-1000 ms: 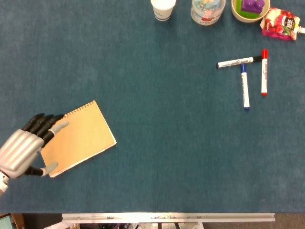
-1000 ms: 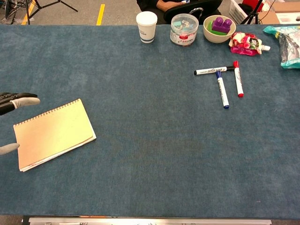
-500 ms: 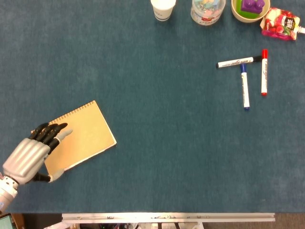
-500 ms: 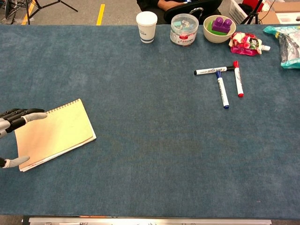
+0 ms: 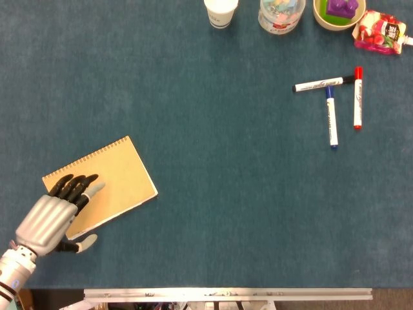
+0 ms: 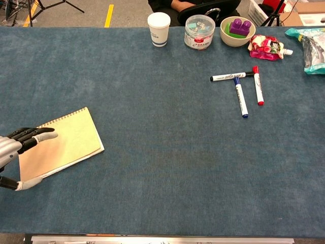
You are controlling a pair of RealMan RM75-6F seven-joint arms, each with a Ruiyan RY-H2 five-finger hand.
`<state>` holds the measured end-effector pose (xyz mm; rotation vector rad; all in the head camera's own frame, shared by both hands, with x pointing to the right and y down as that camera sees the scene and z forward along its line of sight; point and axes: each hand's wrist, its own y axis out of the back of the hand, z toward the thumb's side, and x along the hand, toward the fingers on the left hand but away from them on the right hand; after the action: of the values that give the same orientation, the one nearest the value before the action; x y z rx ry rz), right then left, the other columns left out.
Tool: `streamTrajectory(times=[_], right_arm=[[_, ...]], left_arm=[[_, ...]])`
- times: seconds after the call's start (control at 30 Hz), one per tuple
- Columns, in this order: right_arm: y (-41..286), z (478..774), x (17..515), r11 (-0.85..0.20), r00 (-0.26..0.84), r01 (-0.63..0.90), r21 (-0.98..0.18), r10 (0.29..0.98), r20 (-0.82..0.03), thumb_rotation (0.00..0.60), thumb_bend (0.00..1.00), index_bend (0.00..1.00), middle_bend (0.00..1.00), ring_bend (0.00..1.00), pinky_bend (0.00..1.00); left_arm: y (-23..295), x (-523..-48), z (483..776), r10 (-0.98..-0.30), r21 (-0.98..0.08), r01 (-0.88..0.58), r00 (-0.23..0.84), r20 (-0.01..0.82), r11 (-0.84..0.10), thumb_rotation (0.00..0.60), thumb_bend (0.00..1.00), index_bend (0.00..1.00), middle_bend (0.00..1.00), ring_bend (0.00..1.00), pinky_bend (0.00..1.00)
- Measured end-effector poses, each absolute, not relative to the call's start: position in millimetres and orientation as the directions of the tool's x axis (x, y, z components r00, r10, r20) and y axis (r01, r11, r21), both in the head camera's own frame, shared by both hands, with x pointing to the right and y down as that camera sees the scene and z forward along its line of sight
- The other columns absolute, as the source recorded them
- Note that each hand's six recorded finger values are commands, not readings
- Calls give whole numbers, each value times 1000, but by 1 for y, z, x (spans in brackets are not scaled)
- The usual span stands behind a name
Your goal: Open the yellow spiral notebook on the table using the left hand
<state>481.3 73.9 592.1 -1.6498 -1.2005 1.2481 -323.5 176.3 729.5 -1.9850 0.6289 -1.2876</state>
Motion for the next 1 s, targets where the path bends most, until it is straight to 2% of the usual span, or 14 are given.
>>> streamTrajectory(times=[0.53, 1.0], right_arm=[[74, 590, 482, -292, 91, 240, -926, 956, -278, 600, 395, 363, 323, 235, 291], [75, 587, 482, -287, 88, 235, -929, 958, -274, 600, 394, 363, 323, 235, 291]], left_arm=[[180, -335, 752, -712, -775, 55, 358, 604, -630, 358, 249, 0, 0, 0, 0], [155, -360, 758, -745, -801, 138, 302, 595, -583, 363, 250, 0, 0, 0, 0]])
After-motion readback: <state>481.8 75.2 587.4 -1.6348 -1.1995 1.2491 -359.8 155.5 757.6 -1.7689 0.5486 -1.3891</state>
